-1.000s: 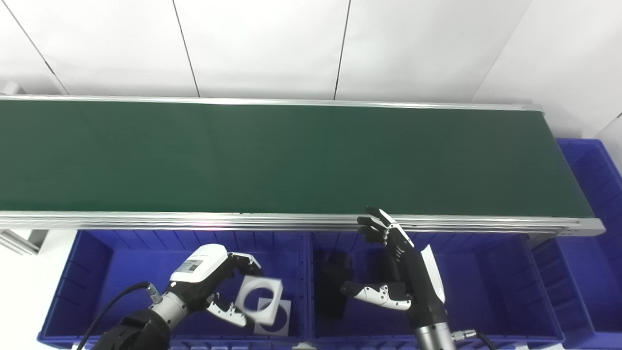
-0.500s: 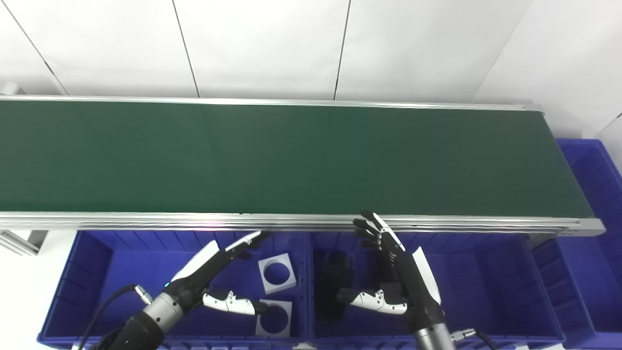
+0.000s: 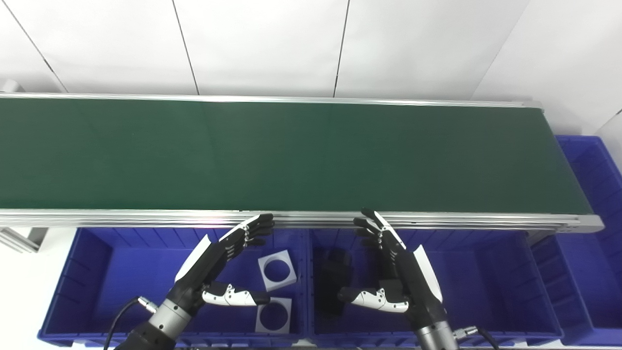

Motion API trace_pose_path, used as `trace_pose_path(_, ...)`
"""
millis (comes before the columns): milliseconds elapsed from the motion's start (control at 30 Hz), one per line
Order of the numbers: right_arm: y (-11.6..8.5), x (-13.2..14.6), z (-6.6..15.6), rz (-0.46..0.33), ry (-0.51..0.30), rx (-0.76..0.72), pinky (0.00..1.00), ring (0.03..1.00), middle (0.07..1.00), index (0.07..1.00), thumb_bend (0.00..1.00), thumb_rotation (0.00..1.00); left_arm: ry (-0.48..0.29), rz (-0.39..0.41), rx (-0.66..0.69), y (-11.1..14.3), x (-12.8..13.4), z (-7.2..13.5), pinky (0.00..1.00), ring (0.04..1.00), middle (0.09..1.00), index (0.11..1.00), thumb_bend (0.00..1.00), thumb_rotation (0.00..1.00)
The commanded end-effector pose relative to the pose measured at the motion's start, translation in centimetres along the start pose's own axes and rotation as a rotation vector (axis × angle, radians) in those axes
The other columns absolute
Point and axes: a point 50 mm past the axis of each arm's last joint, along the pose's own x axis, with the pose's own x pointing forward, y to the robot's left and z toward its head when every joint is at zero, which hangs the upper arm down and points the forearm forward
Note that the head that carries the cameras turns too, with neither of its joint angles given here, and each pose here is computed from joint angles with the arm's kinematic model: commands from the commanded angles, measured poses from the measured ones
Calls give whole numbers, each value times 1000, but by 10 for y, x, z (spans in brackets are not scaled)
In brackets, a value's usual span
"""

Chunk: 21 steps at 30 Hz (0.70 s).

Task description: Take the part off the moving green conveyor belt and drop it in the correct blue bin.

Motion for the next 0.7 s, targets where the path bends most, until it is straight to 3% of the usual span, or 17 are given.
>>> trace_pose_path(0,-2,3,9,-14,-39,10,753,805,846,923,851,415,-60,36,20,4,1,8,809,862,888,895,848,354)
trace_pose_path(667,-2,2,8,-29,-49,17,770,804,843,919,843,408,-46,142,60,0,-3,9,792,858,884,890,843,319)
